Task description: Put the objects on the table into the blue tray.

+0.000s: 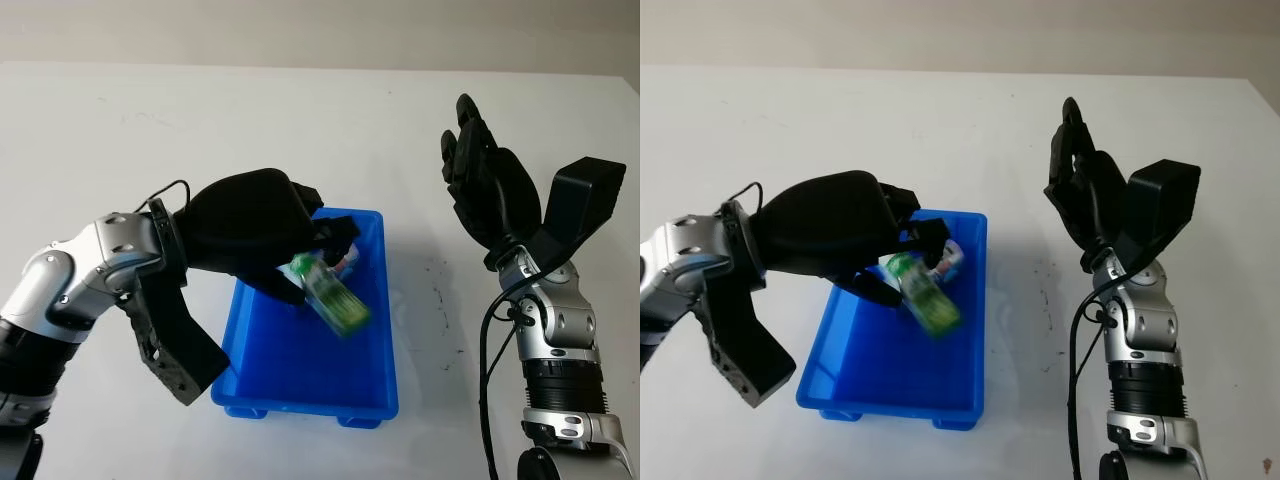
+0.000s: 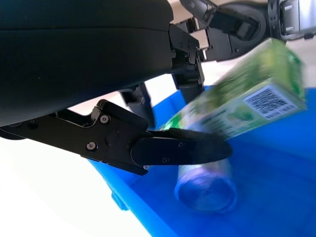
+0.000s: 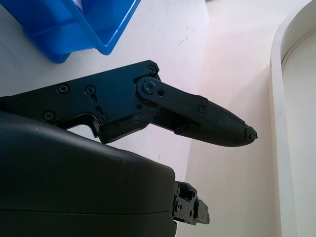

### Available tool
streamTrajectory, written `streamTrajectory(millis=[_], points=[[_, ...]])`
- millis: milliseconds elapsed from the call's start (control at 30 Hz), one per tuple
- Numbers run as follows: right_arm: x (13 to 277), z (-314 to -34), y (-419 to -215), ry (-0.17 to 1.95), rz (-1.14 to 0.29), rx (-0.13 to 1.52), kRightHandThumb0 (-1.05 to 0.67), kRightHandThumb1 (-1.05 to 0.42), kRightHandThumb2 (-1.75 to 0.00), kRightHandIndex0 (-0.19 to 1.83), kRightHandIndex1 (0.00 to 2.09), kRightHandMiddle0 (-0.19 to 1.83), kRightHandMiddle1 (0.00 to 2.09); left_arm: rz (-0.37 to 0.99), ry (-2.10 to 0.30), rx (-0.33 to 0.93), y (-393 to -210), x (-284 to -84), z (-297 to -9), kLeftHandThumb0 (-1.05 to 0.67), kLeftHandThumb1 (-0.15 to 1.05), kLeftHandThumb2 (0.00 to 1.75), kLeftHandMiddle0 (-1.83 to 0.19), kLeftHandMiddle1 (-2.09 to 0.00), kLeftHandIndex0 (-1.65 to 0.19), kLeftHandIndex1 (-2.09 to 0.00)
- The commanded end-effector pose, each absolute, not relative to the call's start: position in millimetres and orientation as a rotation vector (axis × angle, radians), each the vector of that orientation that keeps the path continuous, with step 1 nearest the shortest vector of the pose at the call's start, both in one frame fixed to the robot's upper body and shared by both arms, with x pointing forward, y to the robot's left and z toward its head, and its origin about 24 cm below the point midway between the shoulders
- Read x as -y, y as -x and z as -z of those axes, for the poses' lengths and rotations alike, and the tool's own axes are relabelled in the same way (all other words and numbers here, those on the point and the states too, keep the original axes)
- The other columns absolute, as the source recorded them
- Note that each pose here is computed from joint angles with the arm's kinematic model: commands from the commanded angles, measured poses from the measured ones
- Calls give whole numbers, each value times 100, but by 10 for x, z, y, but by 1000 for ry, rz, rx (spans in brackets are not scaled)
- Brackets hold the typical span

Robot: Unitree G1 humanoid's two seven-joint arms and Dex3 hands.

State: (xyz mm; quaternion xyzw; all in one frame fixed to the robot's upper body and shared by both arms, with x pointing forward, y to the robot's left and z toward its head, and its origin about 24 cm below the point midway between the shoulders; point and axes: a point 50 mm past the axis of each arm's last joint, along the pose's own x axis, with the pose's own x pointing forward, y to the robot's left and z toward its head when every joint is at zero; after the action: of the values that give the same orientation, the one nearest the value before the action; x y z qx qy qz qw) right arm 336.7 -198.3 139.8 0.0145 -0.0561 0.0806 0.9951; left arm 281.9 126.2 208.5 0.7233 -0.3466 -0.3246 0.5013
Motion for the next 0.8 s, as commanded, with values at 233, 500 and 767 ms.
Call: streamTrajectory(millis=[233,500,767], points=[[2001,-1410,-3365,-25,-163,120,-73,-105,-79,-19,0,-19,0,786,-1654,772,-2820,-1320,-2320,-88,105,40,-1,-2,-7,-18],[1974,-1414,-3372,-29,-169,121,-74,-105,-78,-19,0,-19,0,769,-994,572,-2996,-1652,-2719,-88,105,42,11,-4,10,-6],[1943,-1438,-3358,-30,-179,146,-75,-105,-78,-19,0,-19,0,445,-422,584,-2989,-2155,-2533,-87,105,57,10,-4,10,-5]])
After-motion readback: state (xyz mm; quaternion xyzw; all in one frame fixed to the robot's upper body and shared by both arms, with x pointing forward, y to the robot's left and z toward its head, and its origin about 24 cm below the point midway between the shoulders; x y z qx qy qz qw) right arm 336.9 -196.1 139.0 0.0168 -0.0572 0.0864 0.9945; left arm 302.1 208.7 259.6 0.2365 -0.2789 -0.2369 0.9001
